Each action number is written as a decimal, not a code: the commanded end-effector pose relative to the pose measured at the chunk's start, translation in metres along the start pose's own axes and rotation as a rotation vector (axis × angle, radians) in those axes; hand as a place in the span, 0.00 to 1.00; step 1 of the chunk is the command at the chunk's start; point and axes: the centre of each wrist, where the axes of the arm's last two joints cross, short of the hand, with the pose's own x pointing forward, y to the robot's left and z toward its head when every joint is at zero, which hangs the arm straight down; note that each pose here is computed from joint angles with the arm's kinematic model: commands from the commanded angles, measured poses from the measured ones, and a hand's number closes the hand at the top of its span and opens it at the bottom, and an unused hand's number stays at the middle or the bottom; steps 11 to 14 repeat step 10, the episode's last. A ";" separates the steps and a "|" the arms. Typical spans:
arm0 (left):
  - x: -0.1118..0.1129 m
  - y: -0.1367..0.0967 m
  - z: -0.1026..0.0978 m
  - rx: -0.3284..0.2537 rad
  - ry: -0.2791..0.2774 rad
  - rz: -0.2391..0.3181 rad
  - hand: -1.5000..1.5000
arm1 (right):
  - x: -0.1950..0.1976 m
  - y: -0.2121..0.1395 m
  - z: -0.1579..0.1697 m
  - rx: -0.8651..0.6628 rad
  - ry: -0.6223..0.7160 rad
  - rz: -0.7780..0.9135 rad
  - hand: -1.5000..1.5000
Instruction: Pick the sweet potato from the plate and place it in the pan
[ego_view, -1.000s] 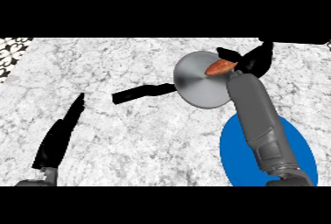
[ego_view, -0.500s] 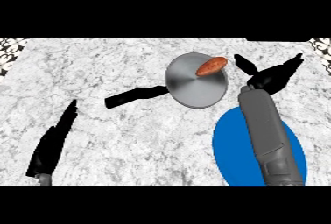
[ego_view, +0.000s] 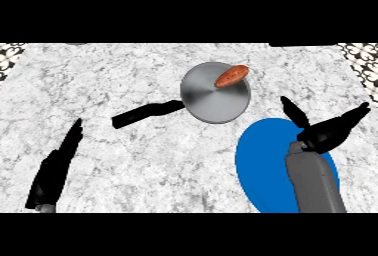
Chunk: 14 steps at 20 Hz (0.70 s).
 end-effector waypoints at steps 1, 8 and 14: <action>-0.002 -0.003 0.006 0.008 0.008 -0.006 0.50 | -0.023 -0.049 0.017 -0.003 0.005 -0.017 0.00; 0.002 0.002 0.011 0.007 0.002 -0.005 0.50 | -0.021 -0.151 0.039 0.011 0.015 -0.023 0.00; -0.006 -0.001 0.004 0.001 -0.010 0.006 0.50 | -0.007 -0.174 0.038 0.003 0.001 -0.020 0.00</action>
